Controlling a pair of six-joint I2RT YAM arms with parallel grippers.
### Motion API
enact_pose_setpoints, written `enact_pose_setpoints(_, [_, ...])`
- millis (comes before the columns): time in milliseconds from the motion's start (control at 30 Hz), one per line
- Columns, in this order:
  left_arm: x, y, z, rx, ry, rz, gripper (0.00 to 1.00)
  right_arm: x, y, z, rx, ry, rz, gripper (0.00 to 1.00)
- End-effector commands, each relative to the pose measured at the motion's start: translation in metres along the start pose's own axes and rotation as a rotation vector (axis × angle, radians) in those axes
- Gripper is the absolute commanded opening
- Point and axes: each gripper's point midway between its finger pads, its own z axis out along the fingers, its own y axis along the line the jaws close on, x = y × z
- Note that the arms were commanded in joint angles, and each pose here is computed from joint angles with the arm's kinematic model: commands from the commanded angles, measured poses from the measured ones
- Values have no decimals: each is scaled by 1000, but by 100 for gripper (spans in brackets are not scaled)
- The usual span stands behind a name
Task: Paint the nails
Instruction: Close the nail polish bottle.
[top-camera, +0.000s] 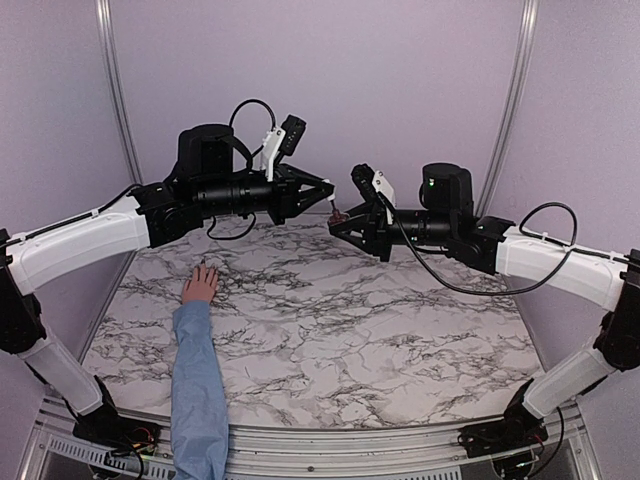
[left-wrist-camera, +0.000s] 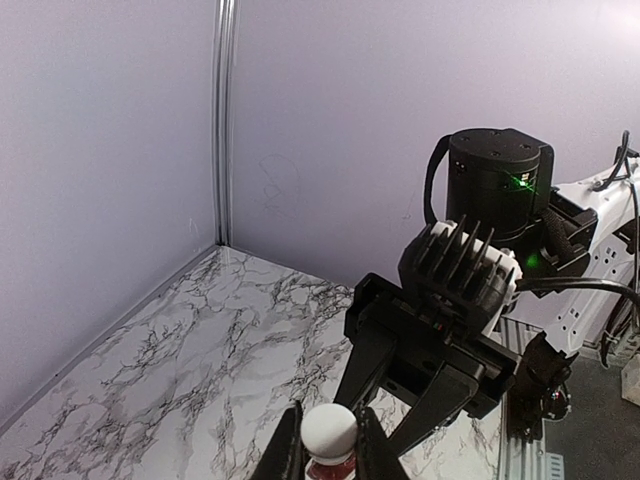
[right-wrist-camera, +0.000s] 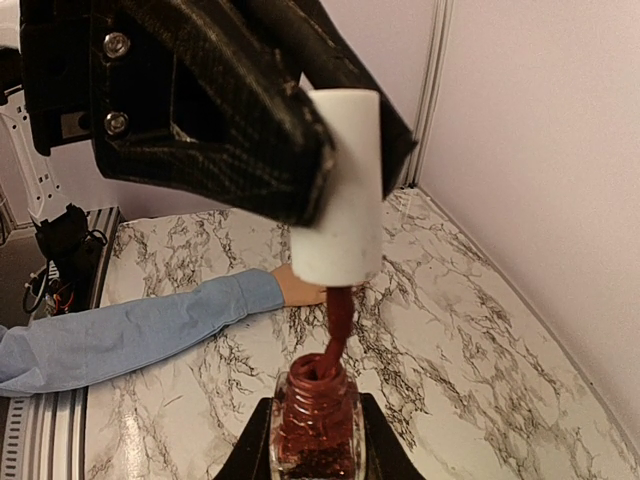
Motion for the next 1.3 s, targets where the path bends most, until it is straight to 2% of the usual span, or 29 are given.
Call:
enact_pose_setpoints(0, [2,-7,2,24,1,3,0,-25,0,-7,5,-58,-36,0])
enact_pose_setpoints(1267, [28,-4,13,32,19,-37,0,-63,4,-11,-17,-140,-68,0])
